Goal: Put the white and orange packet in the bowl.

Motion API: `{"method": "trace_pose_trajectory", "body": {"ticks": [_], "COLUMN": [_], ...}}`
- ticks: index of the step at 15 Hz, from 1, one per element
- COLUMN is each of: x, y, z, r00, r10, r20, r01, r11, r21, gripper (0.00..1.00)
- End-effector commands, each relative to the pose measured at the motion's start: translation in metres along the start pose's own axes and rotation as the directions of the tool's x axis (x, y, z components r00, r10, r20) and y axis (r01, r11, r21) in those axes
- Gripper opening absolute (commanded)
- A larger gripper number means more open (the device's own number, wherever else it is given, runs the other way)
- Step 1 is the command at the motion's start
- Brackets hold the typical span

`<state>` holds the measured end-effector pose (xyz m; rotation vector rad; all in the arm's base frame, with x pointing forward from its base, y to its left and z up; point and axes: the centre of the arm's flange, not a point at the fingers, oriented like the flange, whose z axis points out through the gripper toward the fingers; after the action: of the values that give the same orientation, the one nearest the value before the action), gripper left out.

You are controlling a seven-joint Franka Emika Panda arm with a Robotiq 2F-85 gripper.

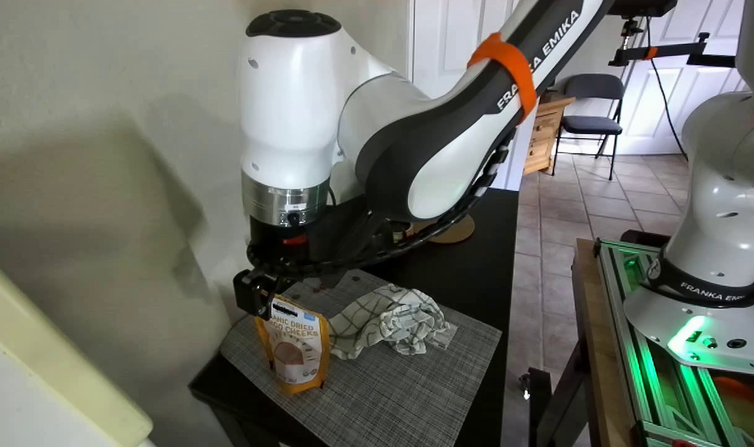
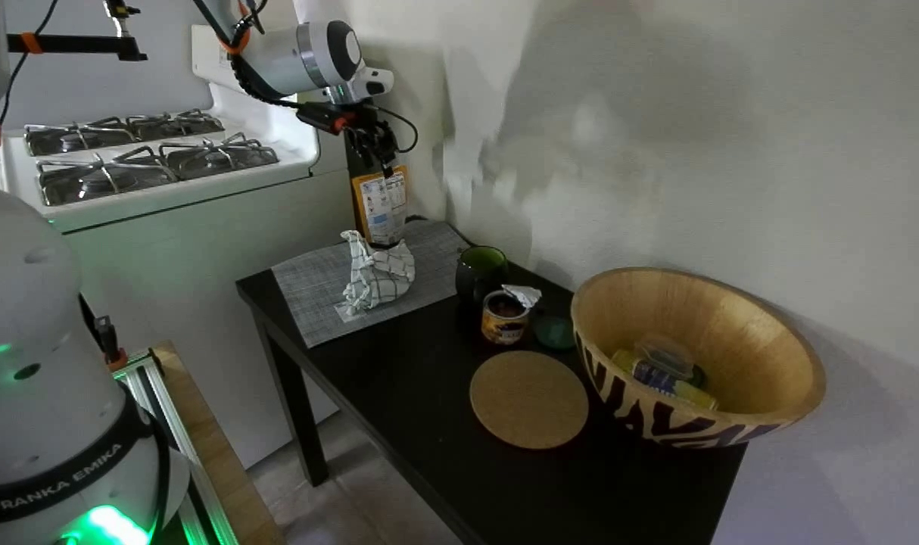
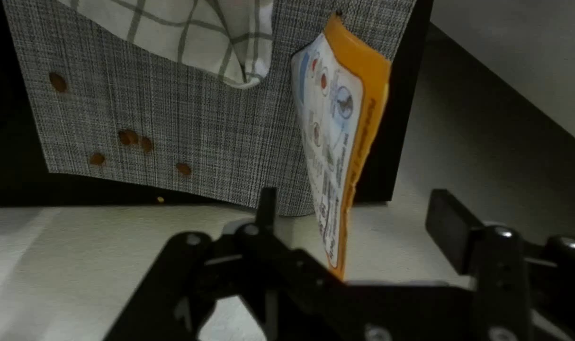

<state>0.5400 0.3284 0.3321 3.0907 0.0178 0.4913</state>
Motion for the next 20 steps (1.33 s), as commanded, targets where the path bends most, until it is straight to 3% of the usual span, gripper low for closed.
{"method": "trace_pose_trajectory", "body": {"ticks": [1, 8, 15, 16, 18, 20], "x": [0.012, 0.012, 0.004, 0.007, 0.014, 0.022], "y": [-0.017, -0.016, 0.06, 0.076, 0.116, 0.162], "z": [0.015, 0.019, -0.092, -0.109, -0.139, -0.17], "r00": [0.998, 0.994, 0.974, 0.967, 0.938, 0.903], "r10": [0.055, 0.085, 0.153, 0.193, 0.327, 0.424], "r20": [0.033, 0.068, 0.167, 0.166, 0.118, 0.072], "r01": [-0.054, -0.083, -0.164, -0.201, -0.324, -0.421], "r11": [0.998, 0.996, 0.985, 0.979, 0.945, 0.905], "r21": [-0.023, -0.038, 0.055, 0.028, -0.043, -0.059], "gripper": [0.49, 0.0, 0.01, 0.01, 0.01, 0.01]}}
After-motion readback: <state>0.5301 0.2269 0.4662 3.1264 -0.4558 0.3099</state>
